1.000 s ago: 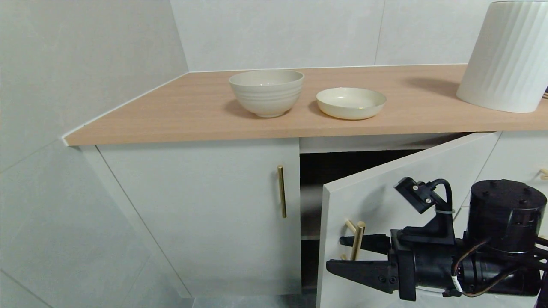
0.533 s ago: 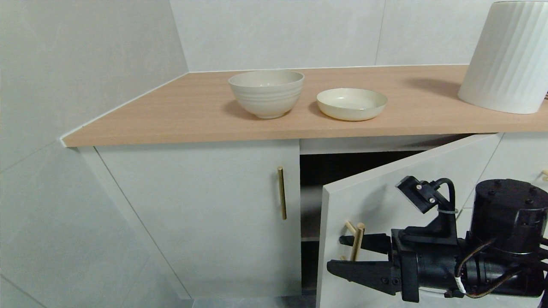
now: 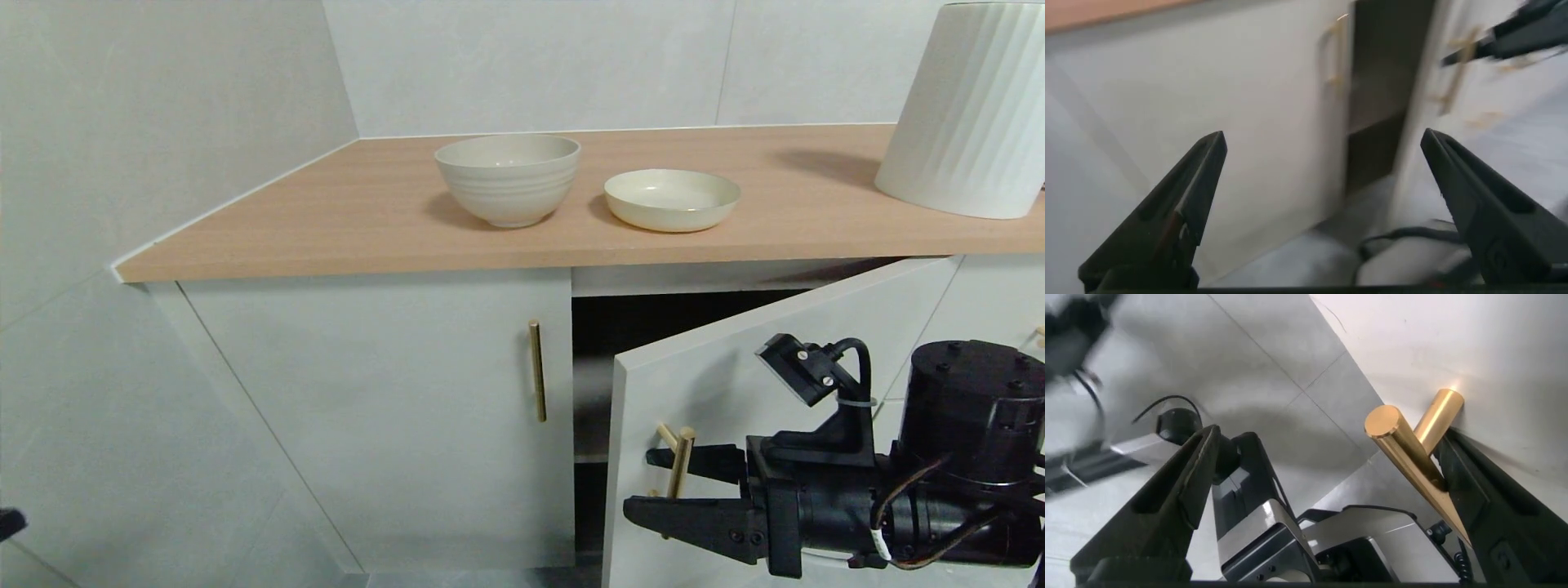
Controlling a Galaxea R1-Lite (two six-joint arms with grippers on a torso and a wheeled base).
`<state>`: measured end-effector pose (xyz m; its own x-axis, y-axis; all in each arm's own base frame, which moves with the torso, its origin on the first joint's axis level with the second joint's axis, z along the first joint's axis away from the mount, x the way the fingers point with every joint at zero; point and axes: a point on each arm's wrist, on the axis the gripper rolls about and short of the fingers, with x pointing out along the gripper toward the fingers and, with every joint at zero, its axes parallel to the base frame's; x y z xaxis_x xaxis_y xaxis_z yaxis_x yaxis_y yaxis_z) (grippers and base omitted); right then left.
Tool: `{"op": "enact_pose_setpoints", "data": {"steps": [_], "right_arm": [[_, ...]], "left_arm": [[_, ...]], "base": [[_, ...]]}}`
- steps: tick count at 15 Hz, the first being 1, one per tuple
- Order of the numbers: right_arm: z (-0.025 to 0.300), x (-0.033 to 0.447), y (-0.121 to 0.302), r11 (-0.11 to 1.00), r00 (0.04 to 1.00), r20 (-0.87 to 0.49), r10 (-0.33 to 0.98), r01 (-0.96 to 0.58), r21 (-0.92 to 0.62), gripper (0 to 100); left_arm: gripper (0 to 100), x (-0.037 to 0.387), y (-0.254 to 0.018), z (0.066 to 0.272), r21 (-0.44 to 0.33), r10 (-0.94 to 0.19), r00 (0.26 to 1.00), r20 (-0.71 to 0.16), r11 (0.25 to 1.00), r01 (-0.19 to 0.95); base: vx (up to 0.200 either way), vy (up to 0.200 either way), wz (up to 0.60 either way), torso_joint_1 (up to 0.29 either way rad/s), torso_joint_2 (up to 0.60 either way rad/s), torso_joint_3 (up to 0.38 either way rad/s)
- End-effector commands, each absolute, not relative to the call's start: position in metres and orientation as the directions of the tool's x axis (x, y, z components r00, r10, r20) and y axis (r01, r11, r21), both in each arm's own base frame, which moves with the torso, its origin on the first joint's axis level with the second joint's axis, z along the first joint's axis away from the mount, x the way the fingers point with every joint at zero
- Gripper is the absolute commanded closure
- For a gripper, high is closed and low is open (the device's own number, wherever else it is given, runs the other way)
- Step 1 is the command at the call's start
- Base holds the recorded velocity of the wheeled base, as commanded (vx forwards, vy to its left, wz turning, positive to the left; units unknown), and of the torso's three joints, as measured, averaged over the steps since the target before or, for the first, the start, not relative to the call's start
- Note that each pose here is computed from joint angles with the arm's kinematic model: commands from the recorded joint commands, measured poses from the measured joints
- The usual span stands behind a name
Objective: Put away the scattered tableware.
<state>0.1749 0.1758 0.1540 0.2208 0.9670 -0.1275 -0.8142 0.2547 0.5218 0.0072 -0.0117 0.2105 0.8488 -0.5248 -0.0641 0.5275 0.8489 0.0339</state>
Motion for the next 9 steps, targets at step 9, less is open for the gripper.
{"op": "enact_pose_setpoints", "data": {"steps": [9], "right_arm": [[0.153, 0.174, 0.177, 0.254, 0.217, -0.132, 0.967, -0.814, 0.522, 0]], "left_arm": [[0, 0.169, -0.090, 0.197, -0.321, -0.861, 0.424, -0.281, 0.501, 0.804]], "base": [[0.000, 0.000, 0.00, 0.000, 0.00, 0.000]]}}
